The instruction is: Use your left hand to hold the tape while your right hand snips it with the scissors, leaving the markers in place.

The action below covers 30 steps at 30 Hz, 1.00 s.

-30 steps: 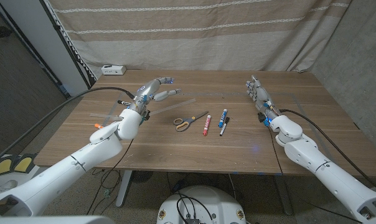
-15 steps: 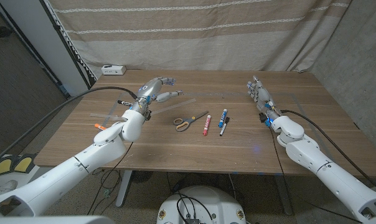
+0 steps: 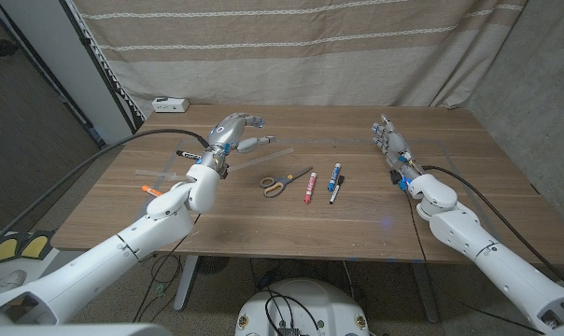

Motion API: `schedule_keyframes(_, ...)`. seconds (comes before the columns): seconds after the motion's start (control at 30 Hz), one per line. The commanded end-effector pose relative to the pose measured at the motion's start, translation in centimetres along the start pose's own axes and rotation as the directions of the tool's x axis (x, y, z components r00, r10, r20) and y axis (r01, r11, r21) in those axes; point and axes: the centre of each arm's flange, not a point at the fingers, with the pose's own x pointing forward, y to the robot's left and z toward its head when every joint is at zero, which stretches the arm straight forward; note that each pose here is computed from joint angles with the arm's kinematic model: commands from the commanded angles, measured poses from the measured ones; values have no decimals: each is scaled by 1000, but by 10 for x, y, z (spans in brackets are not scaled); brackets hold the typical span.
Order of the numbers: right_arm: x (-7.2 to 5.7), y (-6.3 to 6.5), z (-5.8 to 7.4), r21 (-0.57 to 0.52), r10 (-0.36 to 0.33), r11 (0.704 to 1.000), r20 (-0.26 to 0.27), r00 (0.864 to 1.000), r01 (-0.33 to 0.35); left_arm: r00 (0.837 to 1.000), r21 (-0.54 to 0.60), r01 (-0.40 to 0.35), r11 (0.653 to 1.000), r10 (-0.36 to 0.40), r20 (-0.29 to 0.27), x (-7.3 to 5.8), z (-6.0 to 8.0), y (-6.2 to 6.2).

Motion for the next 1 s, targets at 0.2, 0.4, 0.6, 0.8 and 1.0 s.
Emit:
schedule_keyframes(0.2, 4, 3, -2, 4, 1, 1000, 6, 1000, -1, 1000, 61, -25, 998, 25, -6, -3, 0, -3)
schedule_keyframes(0.4, 7, 3, -2, 4, 0, 1000, 2, 1000, 0, 1000, 75, -22, 997, 23, -10, -2, -1, -7)
schedule_keyframes(0.6, 8, 4, -2, 7, 2, 1000, -1, 1000, -2, 999, 82, -30, 996, 32, -16, -1, 0, -14)
schedule_keyframes(0.8, 4, 2, -4, 12, -9, 1000, -8, 1000, 9, 1000, 88, -26, 996, 27, -9, 1, 3, -16)
schedule_keyframes(1.0, 1, 2, -5, 11, -8, 1000, -10, 1000, 8, 999, 92, -34, 995, 36, -16, -2, 11, -14)
